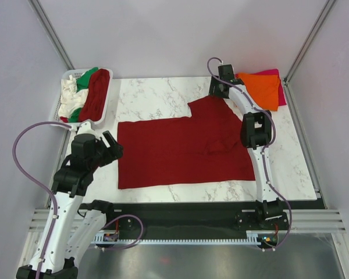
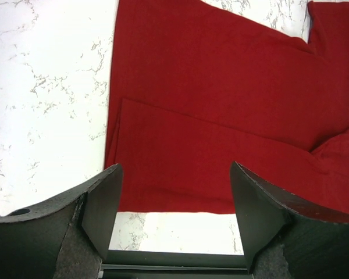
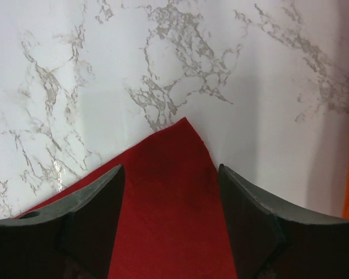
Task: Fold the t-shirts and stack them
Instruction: Fold the tshirt
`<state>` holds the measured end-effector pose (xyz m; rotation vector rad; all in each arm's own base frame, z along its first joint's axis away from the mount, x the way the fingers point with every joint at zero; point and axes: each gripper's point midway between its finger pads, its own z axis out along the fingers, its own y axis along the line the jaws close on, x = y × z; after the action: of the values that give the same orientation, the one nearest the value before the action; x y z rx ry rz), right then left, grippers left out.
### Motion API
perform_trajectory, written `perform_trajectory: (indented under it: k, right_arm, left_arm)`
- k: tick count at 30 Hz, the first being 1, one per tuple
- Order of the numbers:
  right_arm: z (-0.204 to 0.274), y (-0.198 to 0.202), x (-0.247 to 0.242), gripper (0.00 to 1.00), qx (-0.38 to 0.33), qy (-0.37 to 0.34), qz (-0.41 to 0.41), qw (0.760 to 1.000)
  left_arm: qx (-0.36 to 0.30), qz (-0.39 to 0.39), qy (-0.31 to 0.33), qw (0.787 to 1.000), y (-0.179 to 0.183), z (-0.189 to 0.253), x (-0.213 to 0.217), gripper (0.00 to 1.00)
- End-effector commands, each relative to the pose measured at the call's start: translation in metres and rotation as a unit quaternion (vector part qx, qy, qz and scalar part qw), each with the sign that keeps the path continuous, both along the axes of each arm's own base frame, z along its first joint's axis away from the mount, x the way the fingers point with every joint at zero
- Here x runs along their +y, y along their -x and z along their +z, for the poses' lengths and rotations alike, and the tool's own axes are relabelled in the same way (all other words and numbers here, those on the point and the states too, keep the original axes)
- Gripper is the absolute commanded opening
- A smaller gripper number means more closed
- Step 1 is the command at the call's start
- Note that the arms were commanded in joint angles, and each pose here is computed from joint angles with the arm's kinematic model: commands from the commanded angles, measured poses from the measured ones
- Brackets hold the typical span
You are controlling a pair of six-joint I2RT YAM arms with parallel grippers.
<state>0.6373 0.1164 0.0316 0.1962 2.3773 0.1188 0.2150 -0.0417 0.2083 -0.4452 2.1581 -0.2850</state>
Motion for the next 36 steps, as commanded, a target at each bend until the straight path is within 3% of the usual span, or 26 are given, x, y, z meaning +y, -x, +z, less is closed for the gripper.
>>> perform_trajectory:
  k: [1,2,4,5,8,9,12,13,14,17,20,22,27,31,36]
  right_arm:
    - [-0.019,-0.004,0.004,0.71,0.003,0.009,0.007,1.000]
    - [-0.025,-0.004,0.004,0.68,0.006,0.011,0.008,1.000]
    - [-0.027,-0.004,0.004,0.50,0.007,0.010,0.009,1.000]
    - [-0.030,-0.002,0.005,0.33,0.009,0.010,0.011,1.000]
    - [-0.028,-0.003,0.007,0.12,0.005,0.011,0.014,1.000]
    - [-0.026,-0.003,0.005,0.00,0.004,0.014,0.011,1.000]
    - [0.001,-0.002,0.005,0.00,-0.009,0.011,0.010,1.000]
    - [0.032,-0.003,0.008,0.00,-0.032,0.006,0.012,0.999]
    - [0.047,-0.002,0.010,0.00,-0.044,0.005,0.013,0.999]
    - [0.097,0.012,0.020,0.00,-0.078,-0.007,0.021,0.997]
    - [0.091,0.030,0.017,0.00,-0.064,-0.002,0.017,0.998]
    - [0.092,0.044,0.005,0.00,-0.059,0.015,0.001,0.998]
    - [0.101,0.054,-0.008,0.00,-0.064,0.018,-0.006,0.998]
    - [0.106,0.055,-0.016,0.00,-0.069,0.026,-0.016,0.997]
    - [0.094,0.054,-0.058,0.00,-0.052,0.049,-0.086,0.994]
  left_arm:
    - [-0.012,0.004,-0.019,1.000,-0.007,0.003,0.006,0.81]
    - [-0.009,0.004,-0.020,1.000,-0.007,0.001,0.005,0.81]
    - [-0.002,0.004,-0.020,1.000,-0.008,-0.001,0.005,0.81]
    - [0.000,0.005,-0.021,1.000,-0.009,-0.002,0.005,0.81]
    - [0.016,0.009,-0.028,0.999,-0.013,-0.008,0.007,0.80]
    - [0.021,0.015,-0.031,0.999,-0.017,-0.009,0.008,0.80]
    - [0.045,0.026,-0.042,0.998,-0.038,-0.014,0.009,0.81]
    - [0.040,0.023,-0.047,0.998,-0.049,-0.006,0.008,0.82]
    - [0.077,0.026,-0.062,0.995,-0.063,-0.023,0.008,0.83]
    - [0.107,0.044,-0.088,0.989,-0.114,-0.024,0.009,0.78]
    - [0.165,0.052,-0.103,0.979,-0.151,-0.063,0.006,0.74]
    - [0.155,0.058,-0.103,0.981,-0.181,-0.058,0.003,0.74]
    - [0.196,0.055,-0.131,0.970,-0.232,-0.102,0.002,0.74]
    - [0.217,0.049,-0.128,0.967,-0.247,-0.128,0.003,0.73]
    - [0.209,0.032,-0.123,0.970,-0.259,-0.138,-0.003,0.71]
